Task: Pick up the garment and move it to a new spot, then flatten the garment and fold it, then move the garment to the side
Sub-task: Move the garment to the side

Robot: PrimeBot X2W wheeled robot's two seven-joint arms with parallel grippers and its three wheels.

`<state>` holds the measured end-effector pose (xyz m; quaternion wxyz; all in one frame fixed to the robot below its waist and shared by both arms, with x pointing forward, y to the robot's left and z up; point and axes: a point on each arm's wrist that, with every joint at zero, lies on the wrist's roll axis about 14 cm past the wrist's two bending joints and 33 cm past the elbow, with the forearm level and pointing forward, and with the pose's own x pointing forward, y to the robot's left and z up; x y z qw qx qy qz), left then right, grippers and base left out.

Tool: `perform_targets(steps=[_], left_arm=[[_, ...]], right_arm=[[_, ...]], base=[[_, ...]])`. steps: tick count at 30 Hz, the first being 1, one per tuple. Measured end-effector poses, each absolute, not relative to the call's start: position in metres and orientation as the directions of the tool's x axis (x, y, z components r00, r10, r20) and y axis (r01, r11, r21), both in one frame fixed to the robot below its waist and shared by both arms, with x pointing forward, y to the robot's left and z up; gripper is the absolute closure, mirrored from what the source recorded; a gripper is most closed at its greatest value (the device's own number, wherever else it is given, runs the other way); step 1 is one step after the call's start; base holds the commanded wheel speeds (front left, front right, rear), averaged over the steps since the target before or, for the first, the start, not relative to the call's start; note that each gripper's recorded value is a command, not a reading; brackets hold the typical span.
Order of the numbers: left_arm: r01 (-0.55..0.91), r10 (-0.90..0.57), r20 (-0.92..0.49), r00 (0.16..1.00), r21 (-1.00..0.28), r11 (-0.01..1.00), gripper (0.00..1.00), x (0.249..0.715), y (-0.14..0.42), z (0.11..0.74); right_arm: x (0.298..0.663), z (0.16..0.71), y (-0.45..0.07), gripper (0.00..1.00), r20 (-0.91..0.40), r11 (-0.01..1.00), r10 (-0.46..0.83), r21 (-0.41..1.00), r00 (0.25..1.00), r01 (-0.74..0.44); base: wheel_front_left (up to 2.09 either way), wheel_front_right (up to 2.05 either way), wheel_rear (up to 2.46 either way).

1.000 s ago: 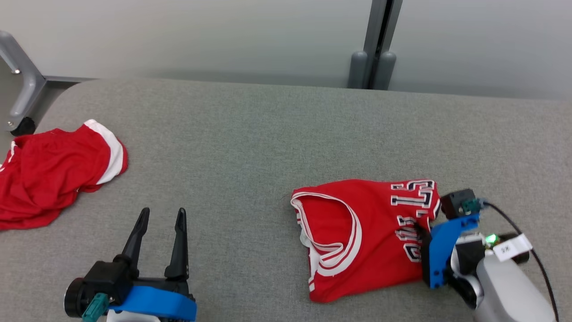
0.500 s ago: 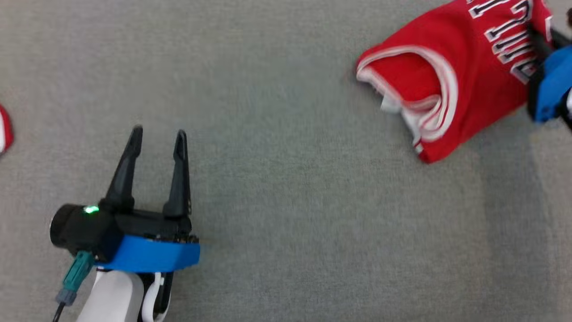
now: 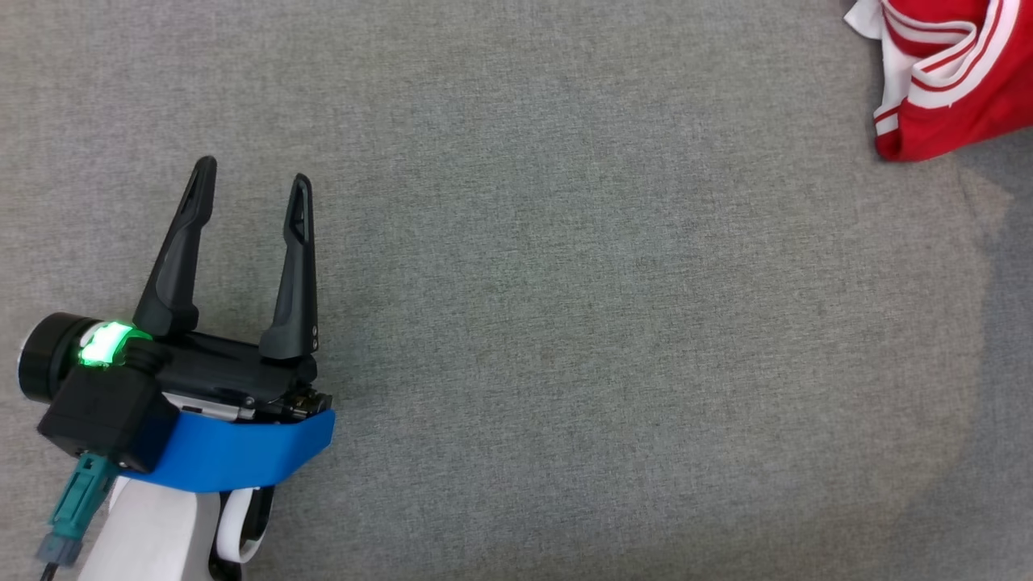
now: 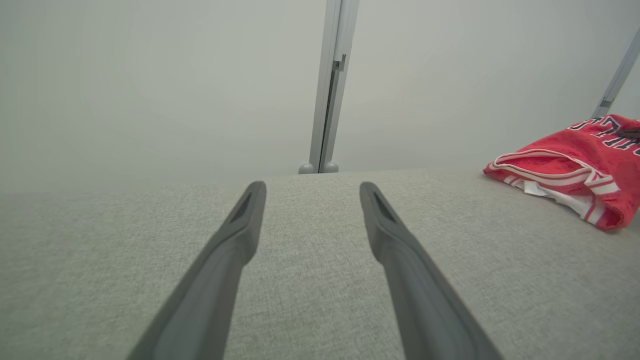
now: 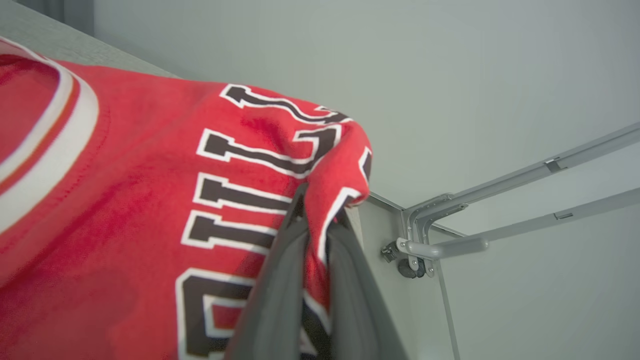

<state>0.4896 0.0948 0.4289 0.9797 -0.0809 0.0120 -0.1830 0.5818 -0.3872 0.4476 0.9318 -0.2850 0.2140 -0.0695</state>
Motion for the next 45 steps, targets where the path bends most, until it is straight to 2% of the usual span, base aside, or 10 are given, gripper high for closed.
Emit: perform_targets(steps=[12, 17, 18, 19, 20, 25, 29, 34, 39, 45], left_arm=[[0.382, -0.385, 0.01, 0.923, -0.15, 0.912, 0.0, 0.49, 0.091, 0.434], [0.374, -0.379, -0.004, 0.925, -0.147, 0.916, 0.0, 0.488, 0.094, 0.432], [0.373, -0.378, -0.007, 0.926, -0.145, 0.916, 0.0, 0.488, 0.095, 0.431], [0.372, -0.377, -0.008, 0.926, -0.145, 0.917, 0.0, 0.487, 0.096, 0.431], [0.371, -0.376, -0.009, 0.927, -0.145, 0.917, 0.0, 0.487, 0.096, 0.431], [0.358, -0.363, -0.008, 0.932, -0.146, 0.922, 0.0, 0.481, 0.1, 0.437], [0.337, -0.338, 0.021, 0.941, -0.137, 0.931, 0.0, 0.474, 0.107, 0.453], [0.297, -0.295, 0.036, 0.955, -0.122, 0.947, 0.0, 0.46, 0.121, 0.47], [0.246, -0.245, 0.025, 0.969, -0.13, 0.961, 0.0, 0.439, 0.134, 0.477], [0.197, -0.197, 0.018, 0.98, -0.157, 0.968, 0.0, 0.406, 0.144, 0.485]], right_arm=[[0.586, 0.476, -0.409, 1.0, -0.297, 0.658, -0.266, -0.751, 0.917, -0.053], [0.589, 0.48, -0.411, 1.0, -0.287, 0.642, -0.275, -0.765, 0.917, -0.047], [0.59, 0.482, -0.411, 0.8, -0.282, 0.637, -0.273, -0.769, 0.92, -0.047], [0.591, 0.484, -0.41, 0.51, -0.277, 0.62, -0.272, -0.783, 0.922, -0.052], [0.592, 0.486, -0.411, 0.0, -0.27, 0.611, -0.274, -0.79, 0.923, -0.05], [0.595, 0.495, -0.4, 0.0, -0.23, 0.619, -0.239, -0.785, 0.943, -0.034], [0.594, 0.508, -0.382, 0.0, -0.171, 0.686, -0.188, -0.728, 0.967, 0.005], [0.58, 0.501, -0.334, 0.0, -0.15, 0.797, -0.074, -0.603, 0.986, -0.032], [0.549, 0.49, -0.281, 0.0, -0.14, 0.904, 0.015, -0.421, 0.99, -0.073], [0.49, 0.493, -0.229, 0.0, -0.149, 0.956, 0.116, -0.253, 0.982, -0.151]], base=[[0.0, 0.0, 0.0], [0.0, 0.0, 0.0], [0.0, 0.0, 0.0], [0.0, 0.0, 0.0], [0.0, 0.0, 0.0], [0.0, 0.0, 0.0], [0.0, 0.0, 0.0], [0.0, 0.0, 0.0], [0.0, 0.0, 0.0], [0.0, 0.0, 0.0]])
